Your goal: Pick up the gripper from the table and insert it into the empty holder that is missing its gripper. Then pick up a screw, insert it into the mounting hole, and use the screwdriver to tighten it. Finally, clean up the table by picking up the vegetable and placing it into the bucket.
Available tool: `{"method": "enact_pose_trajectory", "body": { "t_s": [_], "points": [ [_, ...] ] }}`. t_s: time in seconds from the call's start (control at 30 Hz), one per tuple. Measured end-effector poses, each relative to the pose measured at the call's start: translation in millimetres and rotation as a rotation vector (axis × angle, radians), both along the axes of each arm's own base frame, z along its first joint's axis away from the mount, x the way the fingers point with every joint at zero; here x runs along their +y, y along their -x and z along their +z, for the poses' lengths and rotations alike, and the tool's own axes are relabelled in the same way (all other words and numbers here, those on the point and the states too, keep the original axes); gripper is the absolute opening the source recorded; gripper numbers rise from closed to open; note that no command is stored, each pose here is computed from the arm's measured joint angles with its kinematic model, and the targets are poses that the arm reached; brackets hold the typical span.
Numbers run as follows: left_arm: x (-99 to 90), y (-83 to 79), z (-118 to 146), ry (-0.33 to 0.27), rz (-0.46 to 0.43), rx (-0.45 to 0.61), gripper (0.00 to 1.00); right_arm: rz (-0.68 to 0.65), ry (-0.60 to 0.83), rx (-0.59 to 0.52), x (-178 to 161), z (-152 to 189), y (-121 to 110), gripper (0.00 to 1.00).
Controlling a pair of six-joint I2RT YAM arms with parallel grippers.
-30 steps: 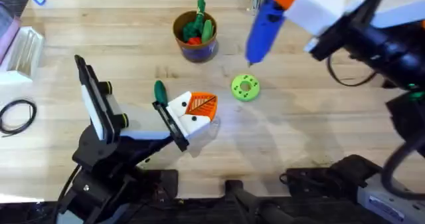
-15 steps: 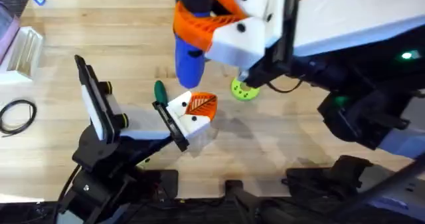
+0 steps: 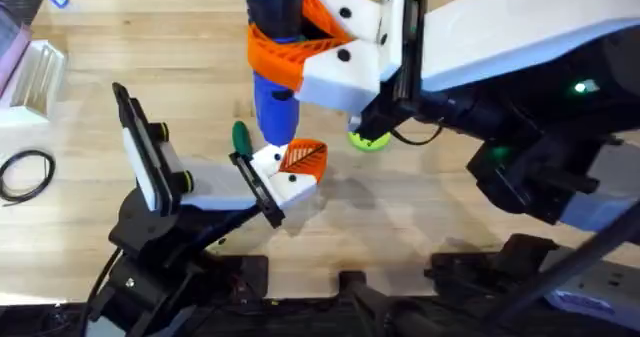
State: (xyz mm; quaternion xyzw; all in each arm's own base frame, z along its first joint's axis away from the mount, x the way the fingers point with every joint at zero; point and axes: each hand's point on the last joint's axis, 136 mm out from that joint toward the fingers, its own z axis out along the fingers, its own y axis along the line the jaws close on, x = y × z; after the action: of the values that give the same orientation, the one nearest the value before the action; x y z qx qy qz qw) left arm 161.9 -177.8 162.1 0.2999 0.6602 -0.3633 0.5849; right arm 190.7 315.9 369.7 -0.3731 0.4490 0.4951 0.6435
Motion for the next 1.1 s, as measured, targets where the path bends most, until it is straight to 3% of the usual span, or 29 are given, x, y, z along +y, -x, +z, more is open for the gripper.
{"method": "enact_pose_trajectory", "body": {
  "t_s": [1.1],
  "points": [
    [0.0, 0.0, 0, 0.000, 0.000, 0.000, 0.005, -0.001, 0.023, 0.046, 12, -14, -4, 0.023]
  ]
}}
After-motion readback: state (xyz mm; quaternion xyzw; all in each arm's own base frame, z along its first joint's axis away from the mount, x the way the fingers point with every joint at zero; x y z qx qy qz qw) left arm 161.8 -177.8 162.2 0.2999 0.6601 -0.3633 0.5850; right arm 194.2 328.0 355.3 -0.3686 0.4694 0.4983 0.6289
